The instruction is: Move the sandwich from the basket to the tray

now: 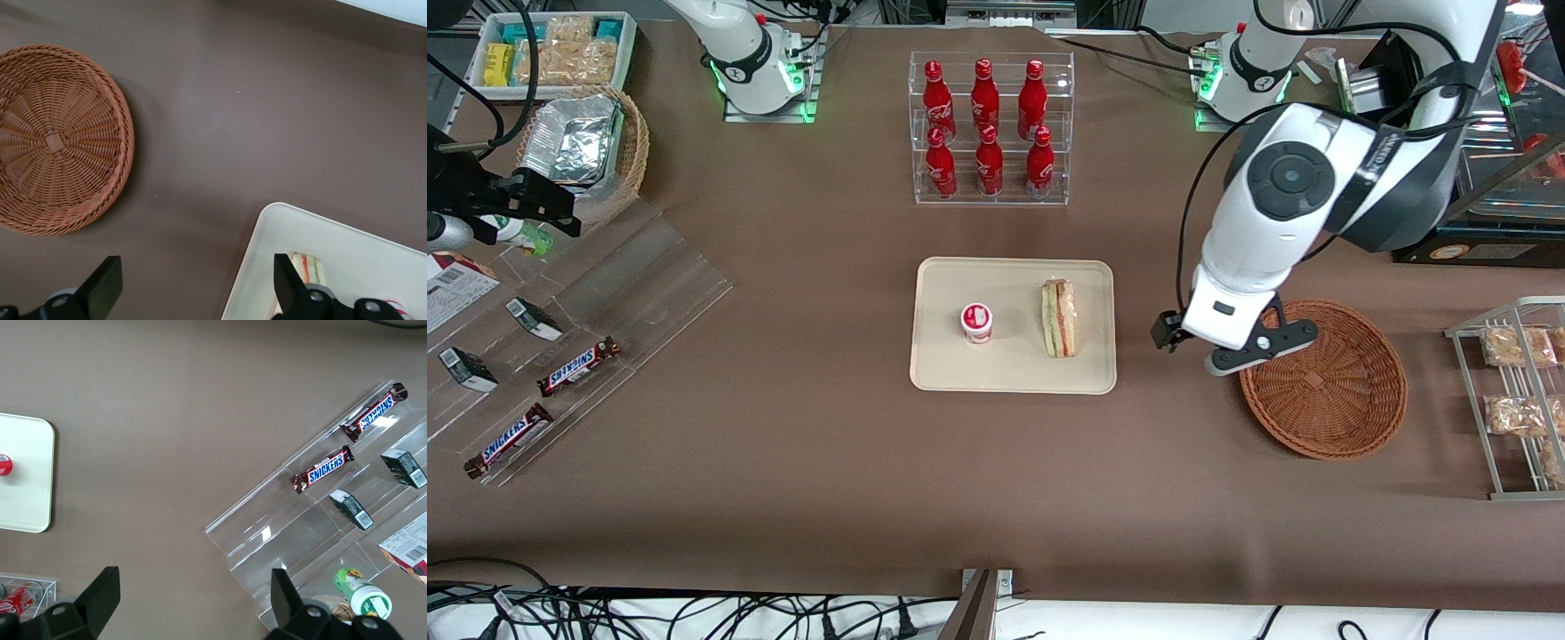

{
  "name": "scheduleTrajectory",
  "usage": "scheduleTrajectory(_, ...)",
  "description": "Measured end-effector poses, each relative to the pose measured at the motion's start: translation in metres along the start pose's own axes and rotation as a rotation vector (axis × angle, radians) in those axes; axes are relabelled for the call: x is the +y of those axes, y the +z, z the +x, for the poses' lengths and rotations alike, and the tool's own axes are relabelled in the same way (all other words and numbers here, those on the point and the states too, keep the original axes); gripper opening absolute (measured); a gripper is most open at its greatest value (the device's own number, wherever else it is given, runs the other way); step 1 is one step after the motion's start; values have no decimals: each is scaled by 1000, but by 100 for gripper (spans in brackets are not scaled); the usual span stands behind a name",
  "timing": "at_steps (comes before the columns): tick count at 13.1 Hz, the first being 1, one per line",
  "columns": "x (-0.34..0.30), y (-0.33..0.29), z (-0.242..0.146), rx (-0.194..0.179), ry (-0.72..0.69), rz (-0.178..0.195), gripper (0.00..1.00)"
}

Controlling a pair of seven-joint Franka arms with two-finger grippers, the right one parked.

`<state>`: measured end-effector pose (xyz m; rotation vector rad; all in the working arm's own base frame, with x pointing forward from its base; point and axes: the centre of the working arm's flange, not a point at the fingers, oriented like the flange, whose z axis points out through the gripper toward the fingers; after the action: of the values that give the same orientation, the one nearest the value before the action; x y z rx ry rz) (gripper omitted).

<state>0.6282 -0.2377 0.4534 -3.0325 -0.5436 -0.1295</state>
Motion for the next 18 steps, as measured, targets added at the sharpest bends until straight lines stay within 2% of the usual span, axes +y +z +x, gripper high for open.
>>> scheduleTrajectory(2, -14, -6, 8, -21, 0, -12, 100)
scheduleTrajectory(4, -35, -14, 19, -36, 17, -8, 100)
scheduleTrajectory(7, -69, -35, 31, -69, 66, -39, 100)
scheduleTrajectory(9, -97, -57, 33, -98, 124, -33, 100)
scheduleTrajectory(11, -127, -82, 33, -121, 183, -47, 100)
scheduleTrajectory(16, -178, -124, 24, -150, 318, -39, 100)
scheduleTrajectory(18, -185, -131, 21, -163, 359, -67, 100)
